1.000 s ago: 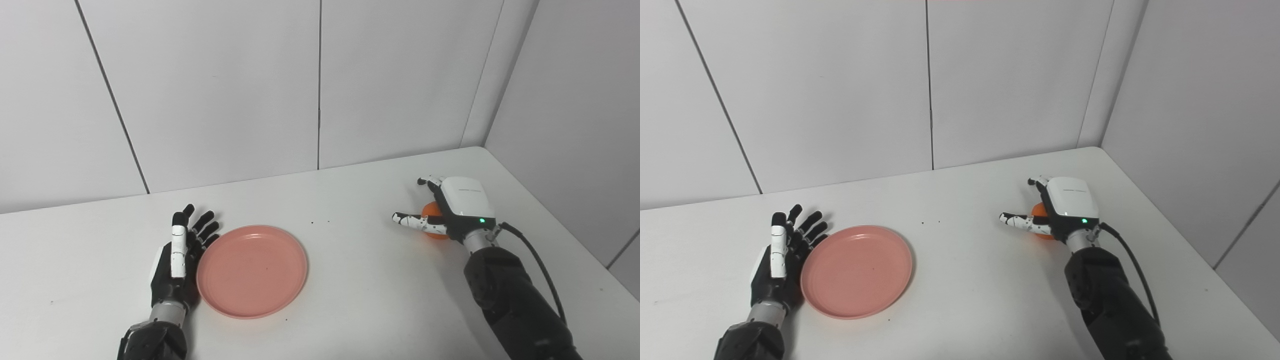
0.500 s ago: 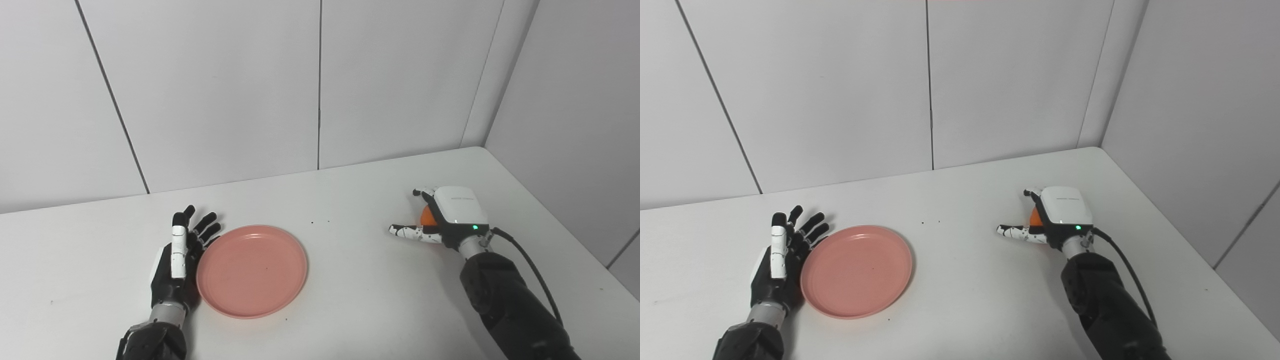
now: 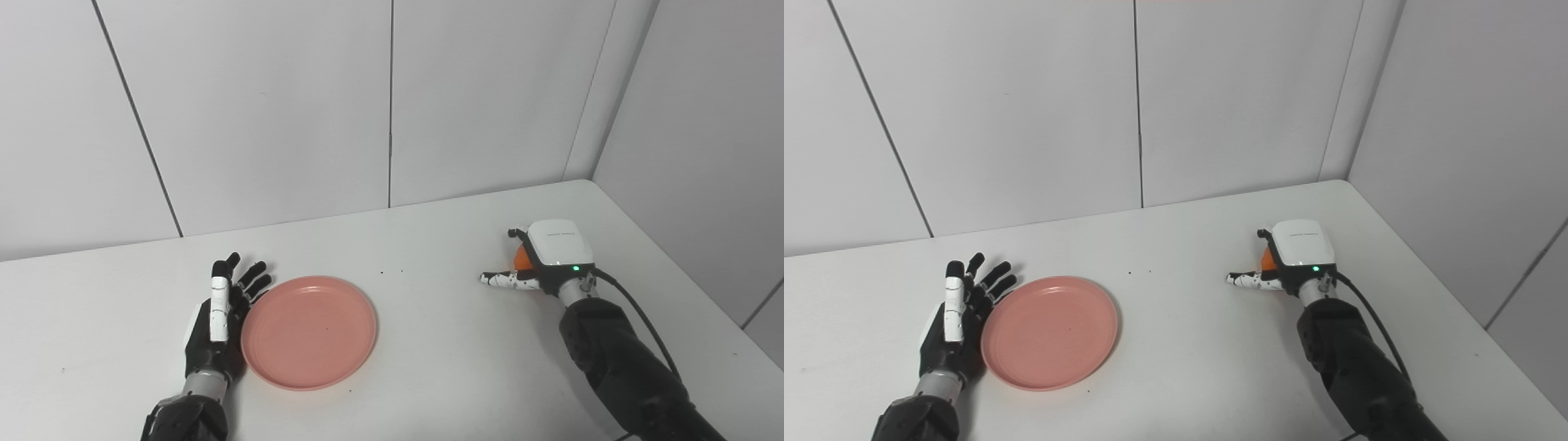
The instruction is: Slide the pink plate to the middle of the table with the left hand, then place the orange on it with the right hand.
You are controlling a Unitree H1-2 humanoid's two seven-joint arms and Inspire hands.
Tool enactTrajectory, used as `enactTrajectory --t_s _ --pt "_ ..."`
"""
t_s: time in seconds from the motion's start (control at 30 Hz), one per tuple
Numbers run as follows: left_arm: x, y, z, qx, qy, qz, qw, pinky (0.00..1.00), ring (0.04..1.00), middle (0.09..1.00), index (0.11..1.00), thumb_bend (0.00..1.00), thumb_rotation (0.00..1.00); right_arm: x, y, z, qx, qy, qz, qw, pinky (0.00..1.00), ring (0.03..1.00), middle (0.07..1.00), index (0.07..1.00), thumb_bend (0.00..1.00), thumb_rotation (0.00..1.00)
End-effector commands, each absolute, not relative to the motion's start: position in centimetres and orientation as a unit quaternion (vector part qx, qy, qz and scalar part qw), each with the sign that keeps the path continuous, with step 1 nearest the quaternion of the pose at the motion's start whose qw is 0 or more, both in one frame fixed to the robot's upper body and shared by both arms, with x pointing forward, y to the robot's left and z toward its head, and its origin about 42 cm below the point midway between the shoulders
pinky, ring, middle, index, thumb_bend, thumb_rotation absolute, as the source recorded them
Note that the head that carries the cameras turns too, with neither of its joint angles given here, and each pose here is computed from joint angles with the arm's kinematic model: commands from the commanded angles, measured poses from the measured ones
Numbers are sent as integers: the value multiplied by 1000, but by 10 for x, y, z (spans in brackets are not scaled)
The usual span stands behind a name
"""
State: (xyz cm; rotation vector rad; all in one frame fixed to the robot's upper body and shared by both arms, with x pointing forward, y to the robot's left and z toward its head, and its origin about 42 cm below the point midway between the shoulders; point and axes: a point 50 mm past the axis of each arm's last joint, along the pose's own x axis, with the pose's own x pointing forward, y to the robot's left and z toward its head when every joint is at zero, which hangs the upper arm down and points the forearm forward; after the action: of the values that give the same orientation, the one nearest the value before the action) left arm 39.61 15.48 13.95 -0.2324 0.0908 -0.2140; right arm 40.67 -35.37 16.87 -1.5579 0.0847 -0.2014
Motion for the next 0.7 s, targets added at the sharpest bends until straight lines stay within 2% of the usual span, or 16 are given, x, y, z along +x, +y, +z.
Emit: enactTrajectory --t_s 0.0,0.07,0.13,0.23,0.67 --pt "389 159 121 -110 96 -99 984 839 858 858 990 784 948 403 -365 155 -700 62 -92 705 259 347 459 498 707 648" --pt "389 158 121 -111 97 -99 984 817 857 857 986 786 947 403 -366 149 -688 62 -85 718 161 219 305 329 661 508" --pt "389 158 122 -111 96 -100 984 808 854 857 983 783 946 403 -368 144 -675 63 -74 731 125 176 239 258 633 408" --pt "389 158 123 -112 96 -101 984 833 857 861 989 780 947 401 -368 141 -666 70 -64 740 123 171 228 260 588 378" --pt "391 160 126 -114 94 -106 983 872 871 863 997 777 956 397 -371 135 -638 89 -61 762 147 196 255 286 566 349"
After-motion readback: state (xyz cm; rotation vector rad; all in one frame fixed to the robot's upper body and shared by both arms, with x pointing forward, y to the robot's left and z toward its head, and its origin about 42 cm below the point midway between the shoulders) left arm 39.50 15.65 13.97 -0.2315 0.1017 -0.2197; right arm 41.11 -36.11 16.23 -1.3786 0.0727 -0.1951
